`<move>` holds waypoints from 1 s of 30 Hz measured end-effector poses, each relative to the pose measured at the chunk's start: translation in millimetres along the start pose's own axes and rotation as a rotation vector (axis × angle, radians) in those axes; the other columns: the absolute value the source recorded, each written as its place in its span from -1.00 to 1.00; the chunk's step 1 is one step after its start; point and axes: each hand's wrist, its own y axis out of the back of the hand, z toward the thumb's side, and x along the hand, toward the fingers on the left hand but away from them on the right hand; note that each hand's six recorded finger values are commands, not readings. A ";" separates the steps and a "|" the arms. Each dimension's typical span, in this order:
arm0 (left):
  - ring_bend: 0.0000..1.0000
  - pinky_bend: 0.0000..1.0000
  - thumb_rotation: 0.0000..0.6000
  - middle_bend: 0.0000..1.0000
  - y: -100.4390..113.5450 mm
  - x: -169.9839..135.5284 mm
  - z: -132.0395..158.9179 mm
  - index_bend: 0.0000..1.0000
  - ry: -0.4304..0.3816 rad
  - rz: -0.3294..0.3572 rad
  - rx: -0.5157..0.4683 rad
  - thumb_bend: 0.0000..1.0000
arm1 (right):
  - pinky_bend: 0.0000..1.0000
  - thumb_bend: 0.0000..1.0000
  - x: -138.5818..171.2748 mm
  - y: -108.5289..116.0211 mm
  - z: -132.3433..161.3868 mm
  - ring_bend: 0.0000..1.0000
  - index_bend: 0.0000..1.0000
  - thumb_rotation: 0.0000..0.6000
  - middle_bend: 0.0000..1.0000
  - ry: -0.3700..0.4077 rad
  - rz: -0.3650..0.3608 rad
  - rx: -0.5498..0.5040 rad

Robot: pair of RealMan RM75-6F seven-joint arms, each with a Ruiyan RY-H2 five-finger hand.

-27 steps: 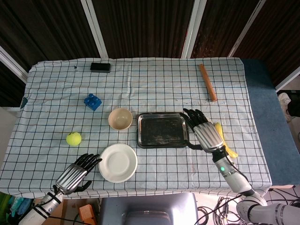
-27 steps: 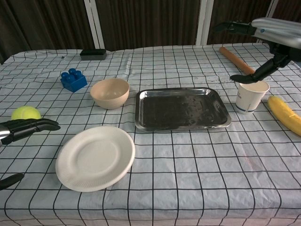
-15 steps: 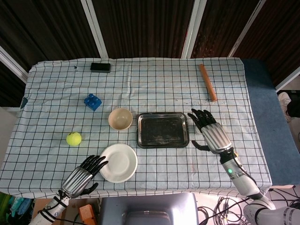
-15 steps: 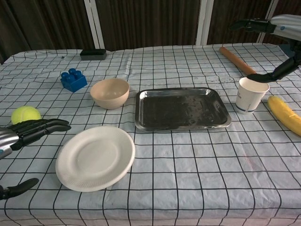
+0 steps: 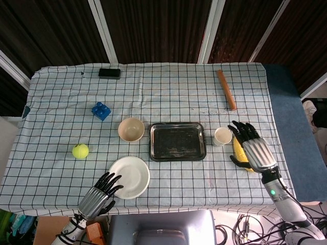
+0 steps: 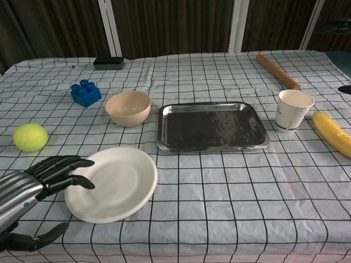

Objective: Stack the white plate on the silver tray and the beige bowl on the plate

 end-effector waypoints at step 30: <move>-0.93 -0.86 1.00 -0.68 -31.9 22.7 3.5 -0.05 0.000 0.091 0.058 -0.31 | -1.00 -0.58 0.9 -4.1 -9.2 -1.00 -1.00 1.00 -1.00 -0.052 0.050 -0.008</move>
